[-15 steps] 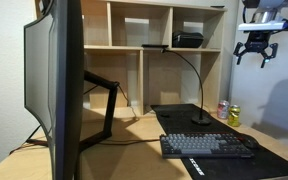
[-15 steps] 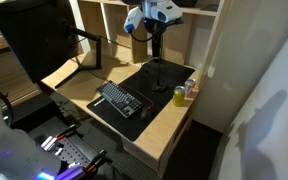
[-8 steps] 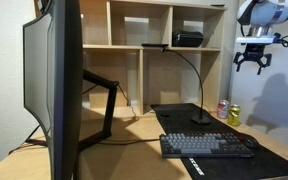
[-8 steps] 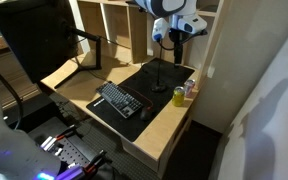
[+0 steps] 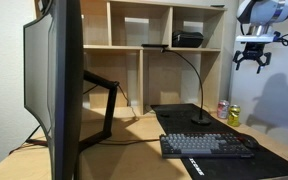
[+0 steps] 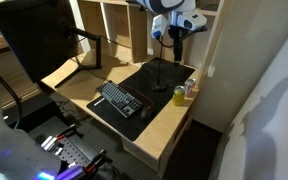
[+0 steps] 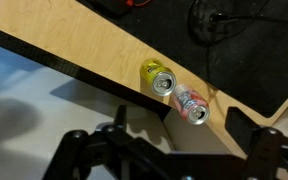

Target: Move the pink can backward

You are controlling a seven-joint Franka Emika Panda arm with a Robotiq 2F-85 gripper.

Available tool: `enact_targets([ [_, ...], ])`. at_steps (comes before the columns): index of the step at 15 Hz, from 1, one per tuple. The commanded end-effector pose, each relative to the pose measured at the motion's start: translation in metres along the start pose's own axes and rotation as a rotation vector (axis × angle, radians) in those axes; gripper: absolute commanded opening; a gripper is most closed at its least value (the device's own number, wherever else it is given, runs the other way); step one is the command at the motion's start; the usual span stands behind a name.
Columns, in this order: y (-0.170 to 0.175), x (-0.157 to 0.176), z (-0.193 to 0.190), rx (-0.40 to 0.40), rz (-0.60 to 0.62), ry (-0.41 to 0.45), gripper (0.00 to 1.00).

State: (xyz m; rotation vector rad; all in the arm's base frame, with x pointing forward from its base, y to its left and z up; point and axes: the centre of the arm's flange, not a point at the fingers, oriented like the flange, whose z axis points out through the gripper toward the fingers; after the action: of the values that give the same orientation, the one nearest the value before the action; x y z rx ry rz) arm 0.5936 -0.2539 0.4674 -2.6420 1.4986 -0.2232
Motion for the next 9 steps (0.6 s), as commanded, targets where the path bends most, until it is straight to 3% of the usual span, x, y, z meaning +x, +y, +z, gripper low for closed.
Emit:
enact_targets([
  [1, -0.016, 0.018, 0.03, 0.071, -0.176, 0.055, 1.0],
  [3, -0.038, 0.048, 0.049, 0.115, -0.261, 0.097, 1.0],
  [5, -0.059, 0.074, 0.067, 0.103, -0.293, 0.148, 1.0],
  [7, -0.084, 0.095, 0.076, 0.06, -0.203, 0.29, 1.0],
  [8, -0.093, 0.099, 0.07, 0.076, -0.155, 0.331, 1.0],
  [9, -0.062, 0.067, 0.073, 0.085, -0.208, 0.254, 1.0],
])
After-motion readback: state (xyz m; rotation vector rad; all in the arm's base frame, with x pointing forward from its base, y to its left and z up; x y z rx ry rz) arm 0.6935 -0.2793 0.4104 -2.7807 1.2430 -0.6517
